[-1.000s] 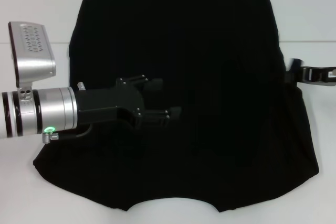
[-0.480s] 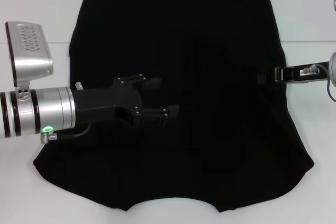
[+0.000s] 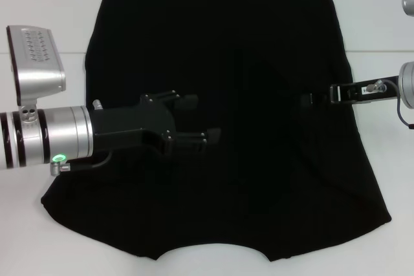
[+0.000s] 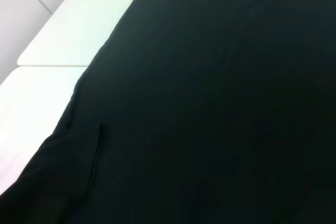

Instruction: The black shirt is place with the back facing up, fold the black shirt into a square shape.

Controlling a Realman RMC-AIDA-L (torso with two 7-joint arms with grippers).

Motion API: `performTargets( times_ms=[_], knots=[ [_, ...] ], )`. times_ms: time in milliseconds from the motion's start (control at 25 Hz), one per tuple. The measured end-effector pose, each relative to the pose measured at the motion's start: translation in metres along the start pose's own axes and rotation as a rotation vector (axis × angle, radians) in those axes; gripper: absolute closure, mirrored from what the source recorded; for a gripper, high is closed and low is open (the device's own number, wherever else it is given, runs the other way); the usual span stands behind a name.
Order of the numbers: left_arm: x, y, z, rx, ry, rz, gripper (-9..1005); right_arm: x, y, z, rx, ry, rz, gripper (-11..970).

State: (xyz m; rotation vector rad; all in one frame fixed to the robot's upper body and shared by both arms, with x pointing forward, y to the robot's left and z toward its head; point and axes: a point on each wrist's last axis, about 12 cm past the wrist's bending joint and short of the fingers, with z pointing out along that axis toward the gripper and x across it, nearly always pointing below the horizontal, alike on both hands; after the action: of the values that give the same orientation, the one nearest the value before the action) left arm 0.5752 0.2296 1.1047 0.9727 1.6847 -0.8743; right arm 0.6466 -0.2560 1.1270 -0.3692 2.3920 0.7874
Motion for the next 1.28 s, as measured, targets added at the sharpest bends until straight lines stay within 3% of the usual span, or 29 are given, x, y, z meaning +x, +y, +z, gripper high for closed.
performTargets(
  times_ms=[320,520,720,1080,1280],
  knots=[
    [0.001,-0.001,0.000,-0.002,-0.006,-0.005,110,-0.004,-0.005,-0.009,-0.010,-0.047,0.025,562],
    [0.000,0.004,-0.009,-0.024,-0.017,-0.085,111,0.001,-0.005,-0.014,-0.076,-0.090,0.007,448],
    [0.010,0.007,-0.045,-0.084,-0.046,-0.219,111,0.014,0.000,-0.015,-0.167,-0.151,-0.031,306],
    [0.049,-0.004,-0.128,-0.319,-0.049,-0.342,111,0.025,0.008,-0.001,-0.194,-0.201,-0.059,311],
    [0.062,-0.010,-0.155,-0.382,-0.007,-0.442,110,0.022,0.010,0.001,-0.190,-0.205,-0.062,312]
  ],
)
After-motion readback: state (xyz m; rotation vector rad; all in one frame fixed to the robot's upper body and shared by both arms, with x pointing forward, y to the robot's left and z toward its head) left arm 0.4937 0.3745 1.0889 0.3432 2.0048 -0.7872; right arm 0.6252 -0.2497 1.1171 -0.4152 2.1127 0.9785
